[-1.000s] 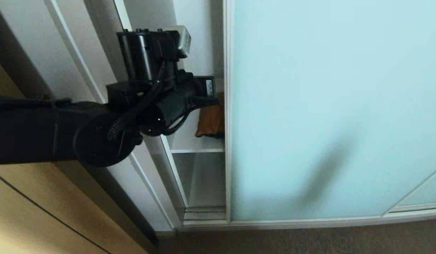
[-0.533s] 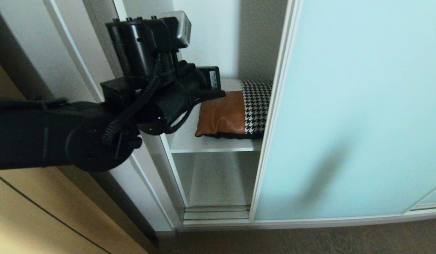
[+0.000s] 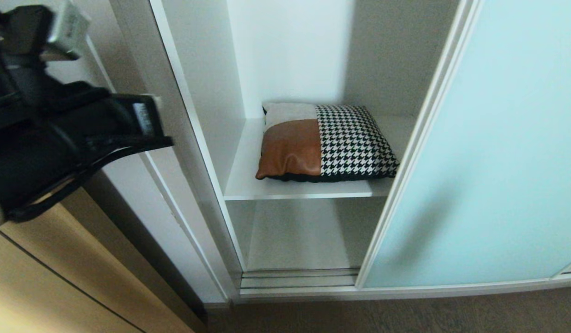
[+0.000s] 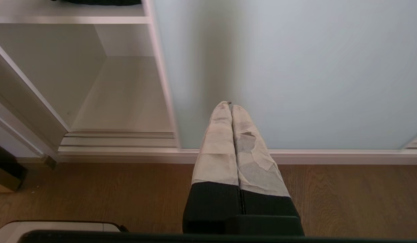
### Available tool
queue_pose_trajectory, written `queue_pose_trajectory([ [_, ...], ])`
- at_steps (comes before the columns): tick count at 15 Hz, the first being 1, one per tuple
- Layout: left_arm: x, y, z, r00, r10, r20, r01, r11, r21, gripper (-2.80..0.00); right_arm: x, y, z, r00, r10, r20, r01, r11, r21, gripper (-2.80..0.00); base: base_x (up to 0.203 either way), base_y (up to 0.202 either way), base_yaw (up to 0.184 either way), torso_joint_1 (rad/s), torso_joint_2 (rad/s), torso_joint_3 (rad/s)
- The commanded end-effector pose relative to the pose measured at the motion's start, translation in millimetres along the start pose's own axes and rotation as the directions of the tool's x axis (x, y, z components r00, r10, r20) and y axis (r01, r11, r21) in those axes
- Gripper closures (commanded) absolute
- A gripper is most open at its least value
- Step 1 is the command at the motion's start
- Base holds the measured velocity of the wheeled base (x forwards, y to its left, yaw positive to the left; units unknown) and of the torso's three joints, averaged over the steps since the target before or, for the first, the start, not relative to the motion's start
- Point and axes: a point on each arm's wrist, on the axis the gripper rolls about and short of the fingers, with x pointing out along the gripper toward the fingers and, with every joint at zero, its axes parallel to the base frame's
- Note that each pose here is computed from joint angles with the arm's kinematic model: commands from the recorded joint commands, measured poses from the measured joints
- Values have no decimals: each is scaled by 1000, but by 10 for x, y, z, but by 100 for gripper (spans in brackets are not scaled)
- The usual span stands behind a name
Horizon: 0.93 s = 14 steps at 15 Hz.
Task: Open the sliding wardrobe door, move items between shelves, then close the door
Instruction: Open the door
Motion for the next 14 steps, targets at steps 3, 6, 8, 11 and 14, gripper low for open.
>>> queue_pose_trajectory([
  [3, -764, 617, -358, 969, 248, -15, -247, 968, 34, 0, 2, 0, -2, 1000, 0, -2, 0, 1000, -1, 0, 0, 0, 0, 0, 0, 0],
  [6, -1195, 732, -622, 945, 326, -15, -326, 945, 39, 0, 1, 0, 0, 1000, 0, -1, 0, 1000, 0, 0, 0, 0, 0, 0, 0, 0],
  [8, -1468, 766, -756, 937, 348, 5, -348, 937, 32, 0, 1, 0, 0, 1000, 0, -1, 0, 1000, 0, 0, 0, 0, 0, 0, 0, 0],
  [11, -1799, 784, -1028, 935, 355, -4, -355, 935, 18, 0, 2, 0, -4, 1000, 0, -2, 0, 1000, 0, 0, 0, 0, 0, 0, 0, 0],
  [14, -2058, 791, -1355, 927, 373, -43, -371, 928, 32, 0, 1, 0, 1, 1000, 0, -1, 0, 1000, 0, 0, 0, 0, 0, 0, 0, 0],
])
